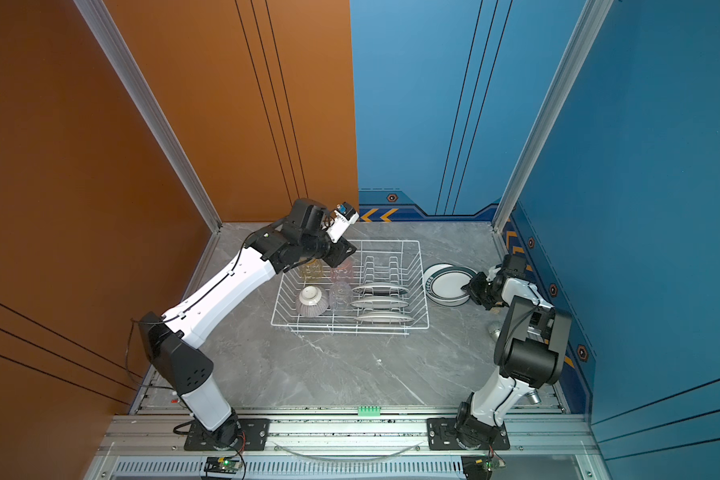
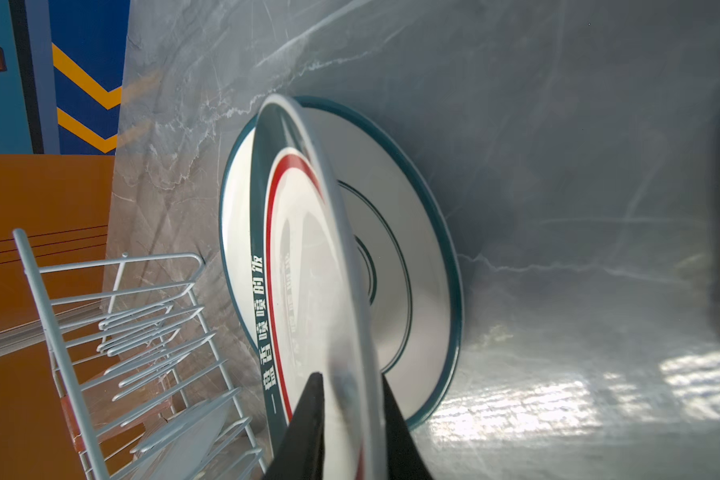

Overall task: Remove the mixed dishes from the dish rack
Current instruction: 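Carry the plate beside the first plate with the right gripper while the left releases, then lower the rimmed plate flat onto the table with the right gripper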

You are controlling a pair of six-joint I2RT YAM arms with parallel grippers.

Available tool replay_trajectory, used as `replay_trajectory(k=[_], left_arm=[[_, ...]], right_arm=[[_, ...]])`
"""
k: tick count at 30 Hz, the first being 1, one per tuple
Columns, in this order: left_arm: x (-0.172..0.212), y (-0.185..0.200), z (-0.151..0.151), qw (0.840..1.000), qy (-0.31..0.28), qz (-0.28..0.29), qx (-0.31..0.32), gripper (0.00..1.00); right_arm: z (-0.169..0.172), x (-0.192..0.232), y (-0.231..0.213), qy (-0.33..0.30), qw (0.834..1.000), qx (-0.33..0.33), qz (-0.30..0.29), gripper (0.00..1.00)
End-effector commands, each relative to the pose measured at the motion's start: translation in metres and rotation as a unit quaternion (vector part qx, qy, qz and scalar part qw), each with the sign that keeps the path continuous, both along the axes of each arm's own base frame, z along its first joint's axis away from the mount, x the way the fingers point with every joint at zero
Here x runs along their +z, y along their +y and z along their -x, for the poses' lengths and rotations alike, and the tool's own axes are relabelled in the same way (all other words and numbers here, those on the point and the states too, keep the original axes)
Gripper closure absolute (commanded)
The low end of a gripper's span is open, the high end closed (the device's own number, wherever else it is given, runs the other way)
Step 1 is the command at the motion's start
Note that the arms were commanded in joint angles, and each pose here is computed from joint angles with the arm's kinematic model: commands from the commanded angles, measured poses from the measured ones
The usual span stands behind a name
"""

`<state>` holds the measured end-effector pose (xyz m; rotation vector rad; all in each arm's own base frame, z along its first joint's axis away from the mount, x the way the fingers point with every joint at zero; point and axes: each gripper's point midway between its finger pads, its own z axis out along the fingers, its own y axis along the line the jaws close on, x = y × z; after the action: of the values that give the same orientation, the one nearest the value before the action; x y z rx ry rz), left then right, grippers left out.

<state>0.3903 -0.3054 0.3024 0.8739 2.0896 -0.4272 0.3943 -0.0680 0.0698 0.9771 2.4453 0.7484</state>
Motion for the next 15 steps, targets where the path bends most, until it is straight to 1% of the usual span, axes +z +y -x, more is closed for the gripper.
replay_trajectory(k=[1,5,7,15], left_arm=[[-0.001,0.001,0.006,1.0,0.003,-0.006,-0.008,0.6],[-0.002,0.001,0.007,1.0,0.004,-0.006,-0.009,0.6],[-0.002,0.001,0.006,1.0,0.005,-0.006,-0.009,0.6],[-0.002,0.002,0.006,1.0,0.005,-0.006,-0.01,0.6]], right_arm=[[0.012,-0.011,-0.002,0.026,1.0,0.002,0.003,0.79],[0.016,-0.016,-0.002,0.038,0.999,0.005,0.004,0.75],[0.019,-0.018,-0.003,0.046,0.999,0.007,0.007,0.71],[0.029,-0.024,-0.005,0.074,0.997,0.021,0.03,0.67]])
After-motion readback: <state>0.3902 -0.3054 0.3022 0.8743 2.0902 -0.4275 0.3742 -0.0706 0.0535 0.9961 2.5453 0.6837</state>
